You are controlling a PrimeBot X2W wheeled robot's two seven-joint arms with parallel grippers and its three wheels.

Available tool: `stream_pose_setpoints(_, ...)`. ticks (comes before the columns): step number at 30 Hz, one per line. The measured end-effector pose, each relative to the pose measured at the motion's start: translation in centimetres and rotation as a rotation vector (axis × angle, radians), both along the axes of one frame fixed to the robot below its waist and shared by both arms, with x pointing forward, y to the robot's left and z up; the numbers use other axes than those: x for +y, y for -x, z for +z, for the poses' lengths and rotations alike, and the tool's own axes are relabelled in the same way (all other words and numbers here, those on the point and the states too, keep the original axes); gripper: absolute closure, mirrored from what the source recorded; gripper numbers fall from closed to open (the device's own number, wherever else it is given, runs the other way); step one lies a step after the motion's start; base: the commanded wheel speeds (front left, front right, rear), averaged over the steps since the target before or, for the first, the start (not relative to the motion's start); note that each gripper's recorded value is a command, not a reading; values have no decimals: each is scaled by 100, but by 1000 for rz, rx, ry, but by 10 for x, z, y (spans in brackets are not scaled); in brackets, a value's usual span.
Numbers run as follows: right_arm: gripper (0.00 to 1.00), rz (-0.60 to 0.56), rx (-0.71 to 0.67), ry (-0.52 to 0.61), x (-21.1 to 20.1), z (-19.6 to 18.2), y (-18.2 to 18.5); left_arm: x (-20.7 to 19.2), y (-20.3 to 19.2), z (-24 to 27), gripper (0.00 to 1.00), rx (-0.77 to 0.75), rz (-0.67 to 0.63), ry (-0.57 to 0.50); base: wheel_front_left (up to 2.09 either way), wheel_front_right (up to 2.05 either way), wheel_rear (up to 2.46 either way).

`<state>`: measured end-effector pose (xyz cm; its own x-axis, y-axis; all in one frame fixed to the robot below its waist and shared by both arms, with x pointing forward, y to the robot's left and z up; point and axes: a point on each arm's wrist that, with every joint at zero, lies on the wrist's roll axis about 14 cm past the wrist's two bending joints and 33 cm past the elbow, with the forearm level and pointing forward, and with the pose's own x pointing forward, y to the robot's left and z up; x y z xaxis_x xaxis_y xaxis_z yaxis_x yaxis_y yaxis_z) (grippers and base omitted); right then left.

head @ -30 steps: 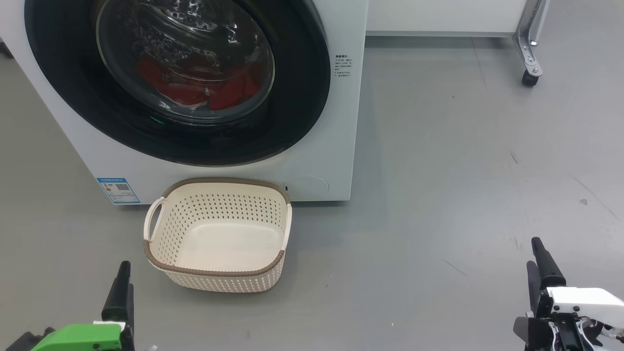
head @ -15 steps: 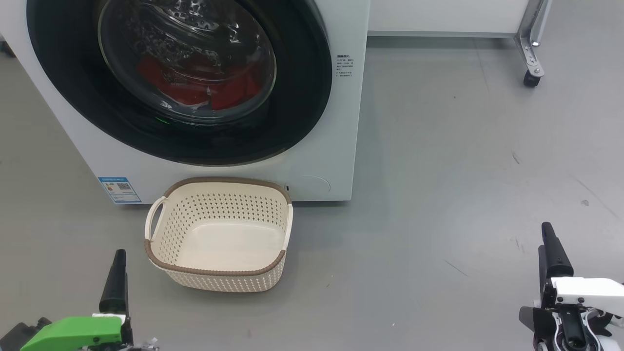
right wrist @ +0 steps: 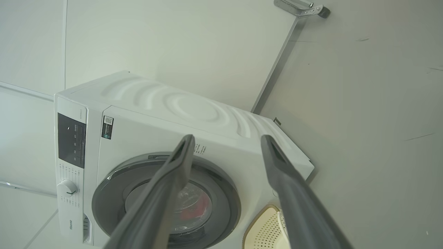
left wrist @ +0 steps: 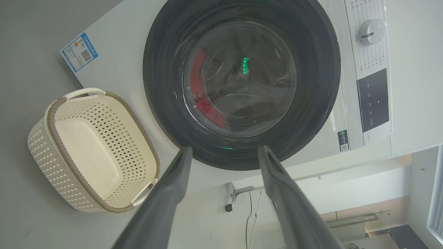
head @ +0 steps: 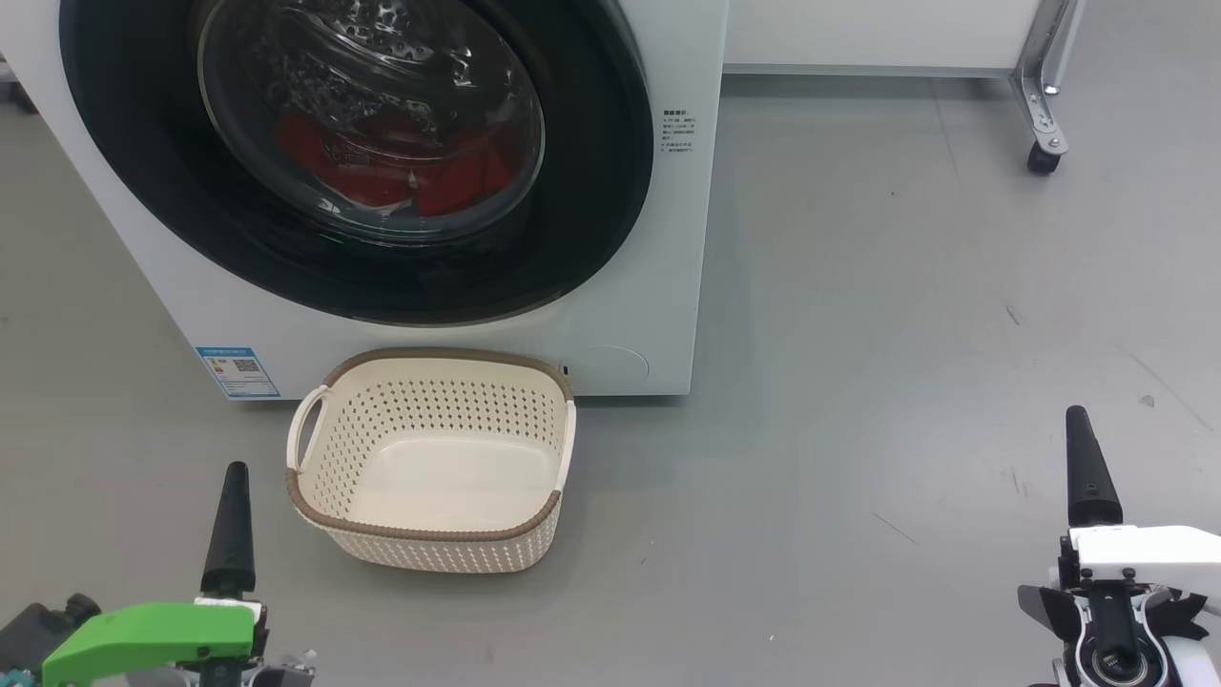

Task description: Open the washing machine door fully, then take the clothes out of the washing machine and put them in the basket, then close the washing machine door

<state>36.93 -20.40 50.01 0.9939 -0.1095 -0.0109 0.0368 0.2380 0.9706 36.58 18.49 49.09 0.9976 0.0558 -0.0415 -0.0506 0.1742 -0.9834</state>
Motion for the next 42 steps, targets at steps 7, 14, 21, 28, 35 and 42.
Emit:
stream_pose_setpoints(7, 0, 21, -20, 107, 8, 8, -1, -2, -1, 9, 0, -27, -10, -116, 0, 0, 0)
stream_pose_setpoints(14, 0, 42, -48, 240, 16, 18, -2, -3, -1, 15, 0, -49, -28, -274, 0, 0, 0)
stream_pose_setpoints(21, 0, 43, -67, 348, 19, 24, -2, -12, -2, 18, 0, -68, -63, -423, 0, 0, 0)
stream_pose_setpoints(28, 0, 43, -57, 472, 22, 24, -1, -23, -1, 18, 0, -83, -97, -555, 0, 0, 0)
stream_pose_setpoints(35, 0, 56, -52, 576, 29, 22, -1, -25, -1, 16, 0, -79, -112, -718, 0, 0, 0)
stream_pose_setpoints(42, 0, 71, -55, 689, 38, 22, -2, -30, -2, 15, 0, -88, -130, -880, 0, 0, 0)
